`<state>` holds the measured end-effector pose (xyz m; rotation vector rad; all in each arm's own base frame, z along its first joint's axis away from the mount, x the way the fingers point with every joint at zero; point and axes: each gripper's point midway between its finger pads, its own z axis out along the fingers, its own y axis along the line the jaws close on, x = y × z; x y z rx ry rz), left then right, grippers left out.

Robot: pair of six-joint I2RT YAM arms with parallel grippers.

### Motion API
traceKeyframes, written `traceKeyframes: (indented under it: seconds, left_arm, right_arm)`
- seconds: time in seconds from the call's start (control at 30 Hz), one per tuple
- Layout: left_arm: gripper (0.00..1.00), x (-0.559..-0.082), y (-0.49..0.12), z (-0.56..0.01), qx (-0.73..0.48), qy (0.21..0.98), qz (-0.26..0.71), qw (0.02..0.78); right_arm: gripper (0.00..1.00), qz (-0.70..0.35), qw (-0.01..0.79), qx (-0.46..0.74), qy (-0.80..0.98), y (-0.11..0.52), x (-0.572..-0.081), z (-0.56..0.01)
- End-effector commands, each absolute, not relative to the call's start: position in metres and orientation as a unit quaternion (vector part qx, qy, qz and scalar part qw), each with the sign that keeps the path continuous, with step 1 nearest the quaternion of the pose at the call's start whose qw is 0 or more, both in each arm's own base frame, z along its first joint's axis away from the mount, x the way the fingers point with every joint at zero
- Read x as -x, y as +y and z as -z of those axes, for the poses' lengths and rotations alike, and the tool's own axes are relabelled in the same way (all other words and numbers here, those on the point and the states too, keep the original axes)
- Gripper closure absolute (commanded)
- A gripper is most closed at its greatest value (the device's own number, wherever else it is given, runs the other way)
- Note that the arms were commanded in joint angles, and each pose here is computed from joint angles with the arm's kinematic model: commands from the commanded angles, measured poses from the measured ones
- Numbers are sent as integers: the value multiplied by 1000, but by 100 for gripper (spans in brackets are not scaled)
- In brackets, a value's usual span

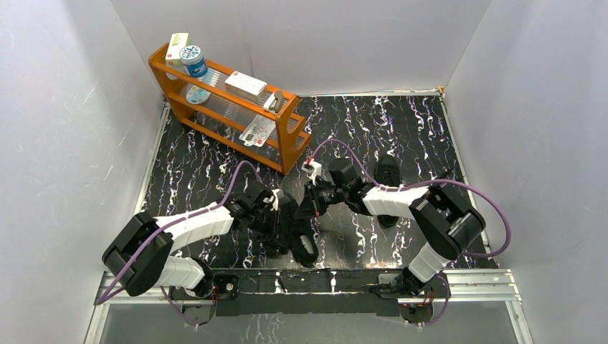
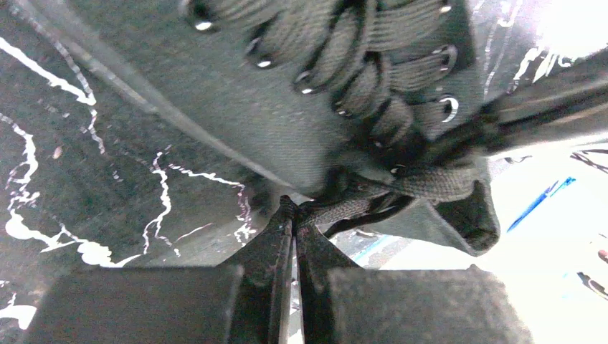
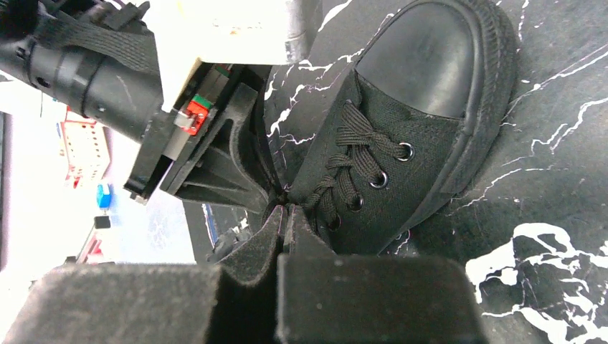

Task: Tie the shoes
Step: Tie the shoelace on the shoe.

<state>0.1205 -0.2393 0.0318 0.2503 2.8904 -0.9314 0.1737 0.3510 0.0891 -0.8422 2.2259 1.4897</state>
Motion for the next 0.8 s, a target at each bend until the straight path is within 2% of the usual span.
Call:
traceKeyframes:
  seconds: [0.0, 0.57, 0.77]
  left_arm:
    - [100, -107, -220, -24, -43, 963, 267, 22]
    - [100, -87, -204, -14, 10, 970, 243, -13]
    - [100, -90, -204, -16, 6, 970, 243, -3]
  right_arm:
    - [100, -518, 223, 280, 777, 353, -188, -111]
    - [100, -471, 248, 245, 810, 323, -205, -96]
    - [100, -484, 238, 261, 801, 324, -201, -97]
